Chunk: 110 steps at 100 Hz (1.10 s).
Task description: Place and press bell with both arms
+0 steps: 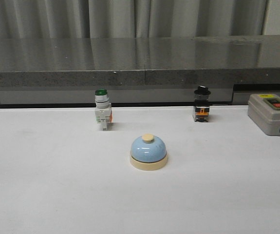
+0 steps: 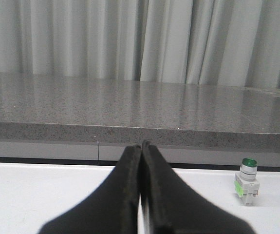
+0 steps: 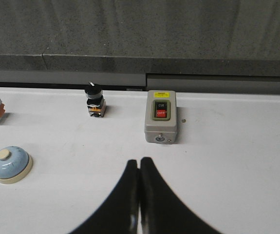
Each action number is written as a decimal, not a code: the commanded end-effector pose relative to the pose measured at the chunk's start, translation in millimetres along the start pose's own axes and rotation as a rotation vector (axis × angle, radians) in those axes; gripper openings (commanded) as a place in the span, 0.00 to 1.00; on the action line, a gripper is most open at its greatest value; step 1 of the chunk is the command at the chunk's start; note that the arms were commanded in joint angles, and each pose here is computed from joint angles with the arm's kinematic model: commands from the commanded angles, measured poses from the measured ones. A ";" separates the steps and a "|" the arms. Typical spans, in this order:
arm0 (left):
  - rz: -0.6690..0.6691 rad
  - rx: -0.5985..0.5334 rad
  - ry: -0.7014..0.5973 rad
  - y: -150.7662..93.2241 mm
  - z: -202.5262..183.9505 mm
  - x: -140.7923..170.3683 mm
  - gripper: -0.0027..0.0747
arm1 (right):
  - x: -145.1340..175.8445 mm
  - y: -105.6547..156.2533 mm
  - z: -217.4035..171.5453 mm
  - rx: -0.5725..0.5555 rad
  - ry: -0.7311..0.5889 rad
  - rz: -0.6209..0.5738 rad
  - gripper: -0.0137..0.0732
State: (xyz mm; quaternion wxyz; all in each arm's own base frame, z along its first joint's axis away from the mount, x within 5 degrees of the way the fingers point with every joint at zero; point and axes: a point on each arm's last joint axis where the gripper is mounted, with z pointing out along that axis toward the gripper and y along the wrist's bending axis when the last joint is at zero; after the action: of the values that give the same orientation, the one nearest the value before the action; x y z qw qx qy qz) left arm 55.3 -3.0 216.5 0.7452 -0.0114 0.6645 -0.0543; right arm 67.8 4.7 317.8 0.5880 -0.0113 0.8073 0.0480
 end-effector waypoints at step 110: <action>-0.017 -0.005 -0.050 1.9 -1.8 10.3 0.01 | 75.8 -5.2 6.8 -0.008 -0.255 0.059 0.08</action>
State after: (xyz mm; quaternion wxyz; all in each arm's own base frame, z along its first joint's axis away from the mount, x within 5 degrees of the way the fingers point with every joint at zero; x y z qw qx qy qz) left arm 55.3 -3.0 216.5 0.7452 -0.0114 0.6645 -0.0543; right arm 53.0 3.8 237.3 0.6441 0.0031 0.7620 0.0674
